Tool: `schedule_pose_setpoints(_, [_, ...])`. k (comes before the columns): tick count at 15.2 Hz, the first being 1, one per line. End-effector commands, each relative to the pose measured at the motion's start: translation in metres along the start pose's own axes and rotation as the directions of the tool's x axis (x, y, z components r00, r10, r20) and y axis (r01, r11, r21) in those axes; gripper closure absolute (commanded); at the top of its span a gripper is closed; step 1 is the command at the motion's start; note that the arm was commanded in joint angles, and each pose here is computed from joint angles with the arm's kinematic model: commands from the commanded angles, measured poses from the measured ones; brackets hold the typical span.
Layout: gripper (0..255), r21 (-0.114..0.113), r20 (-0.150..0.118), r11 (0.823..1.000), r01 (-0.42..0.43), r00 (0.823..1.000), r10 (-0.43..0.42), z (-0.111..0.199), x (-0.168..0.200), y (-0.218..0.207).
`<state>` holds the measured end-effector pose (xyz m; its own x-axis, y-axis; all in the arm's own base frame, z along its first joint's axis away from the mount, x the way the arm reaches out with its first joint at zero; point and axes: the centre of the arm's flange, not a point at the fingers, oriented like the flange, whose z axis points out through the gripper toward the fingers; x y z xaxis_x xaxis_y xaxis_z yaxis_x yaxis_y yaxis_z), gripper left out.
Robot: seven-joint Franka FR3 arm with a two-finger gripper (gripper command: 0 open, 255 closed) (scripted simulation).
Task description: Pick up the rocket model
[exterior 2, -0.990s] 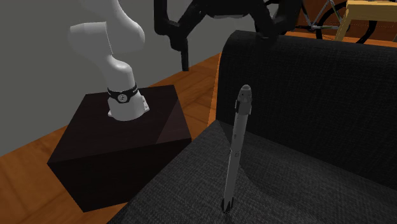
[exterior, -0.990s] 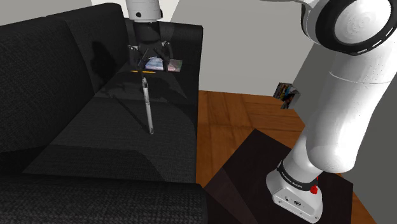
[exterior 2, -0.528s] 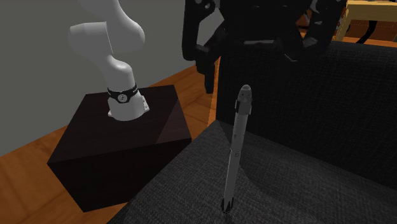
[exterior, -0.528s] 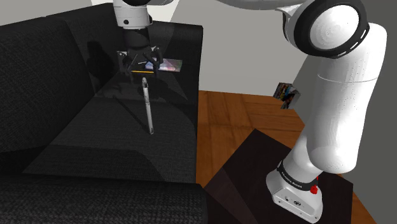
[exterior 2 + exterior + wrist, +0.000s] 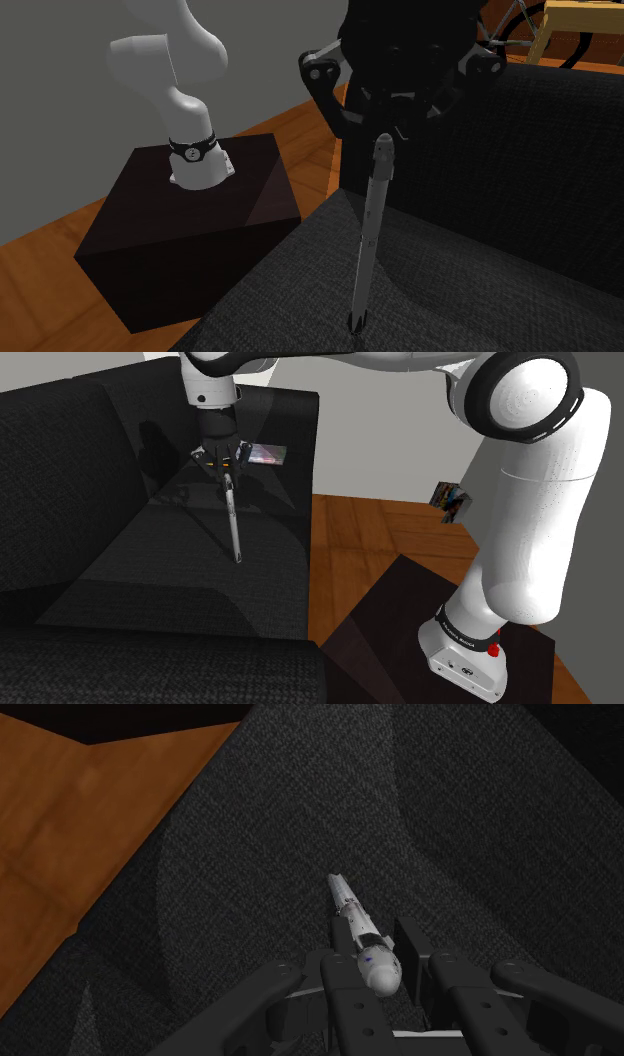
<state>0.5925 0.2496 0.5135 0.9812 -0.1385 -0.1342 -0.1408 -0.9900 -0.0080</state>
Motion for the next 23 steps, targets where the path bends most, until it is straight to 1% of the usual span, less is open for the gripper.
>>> schedule_pose_setpoints(1, [255, 0.000, 0.000, 1.000, 0.000, 1.000, 0.000, 0.000, 0.000, 0.000])
schedule_pose_setpoints(6, [255, 0.000, 0.000, 1.000, 0.000, 1.000, 0.000, 0.000, 0.001, -0.001])
schedule_pose_setpoints(21, [255, 0.000, 0.000, 1.000, 0.000, 1.000, 0.000, -0.078, -0.010, -0.002])
schedule_pose_setpoints(23, [255, 0.000, 0.000, 1.000, 0.000, 1.000, 0.000, -0.079, -0.010, -0.002])
